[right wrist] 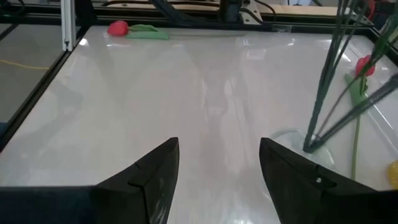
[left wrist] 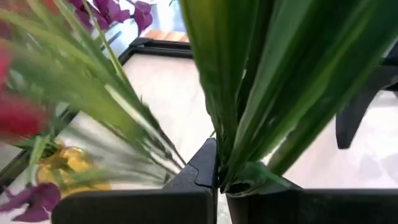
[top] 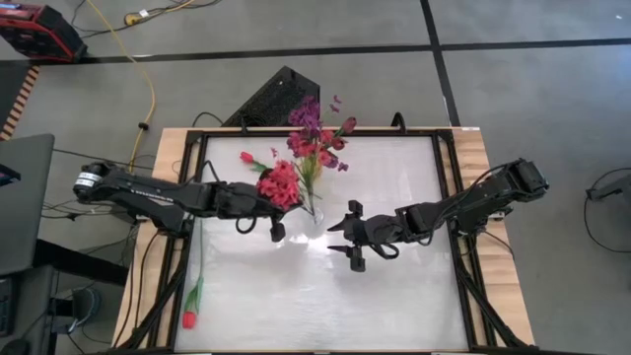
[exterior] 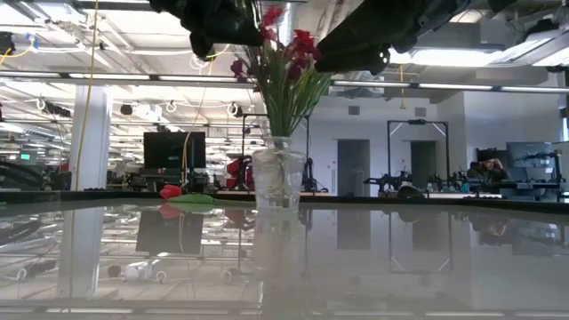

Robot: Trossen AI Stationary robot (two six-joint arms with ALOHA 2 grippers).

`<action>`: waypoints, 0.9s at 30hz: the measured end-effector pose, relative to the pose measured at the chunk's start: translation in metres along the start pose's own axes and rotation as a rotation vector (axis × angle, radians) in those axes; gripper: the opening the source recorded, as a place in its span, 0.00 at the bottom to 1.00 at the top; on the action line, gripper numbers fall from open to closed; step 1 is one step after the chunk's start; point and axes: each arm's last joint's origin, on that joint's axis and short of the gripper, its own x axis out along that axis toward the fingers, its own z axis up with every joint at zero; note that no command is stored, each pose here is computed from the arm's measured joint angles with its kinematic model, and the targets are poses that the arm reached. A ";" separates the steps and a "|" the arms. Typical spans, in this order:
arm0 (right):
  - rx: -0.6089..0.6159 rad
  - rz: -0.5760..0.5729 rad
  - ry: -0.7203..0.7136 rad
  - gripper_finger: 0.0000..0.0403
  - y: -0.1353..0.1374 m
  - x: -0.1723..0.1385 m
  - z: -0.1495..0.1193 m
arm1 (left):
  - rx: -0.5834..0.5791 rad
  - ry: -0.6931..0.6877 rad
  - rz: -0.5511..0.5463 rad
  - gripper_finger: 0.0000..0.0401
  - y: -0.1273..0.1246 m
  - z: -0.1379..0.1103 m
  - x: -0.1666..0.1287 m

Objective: Sort flowers into vase by color
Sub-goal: Put the red flowers into the transparent vase

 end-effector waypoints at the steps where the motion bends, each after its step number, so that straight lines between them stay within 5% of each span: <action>1: 0.000 0.000 0.000 0.62 0.000 0.000 0.000 | 0.001 0.004 0.003 0.00 0.000 0.002 0.000; 27: -0.009 0.008 0.037 0.62 0.004 -0.001 -0.004 | -0.029 0.170 -0.026 0.04 0.000 -0.020 0.032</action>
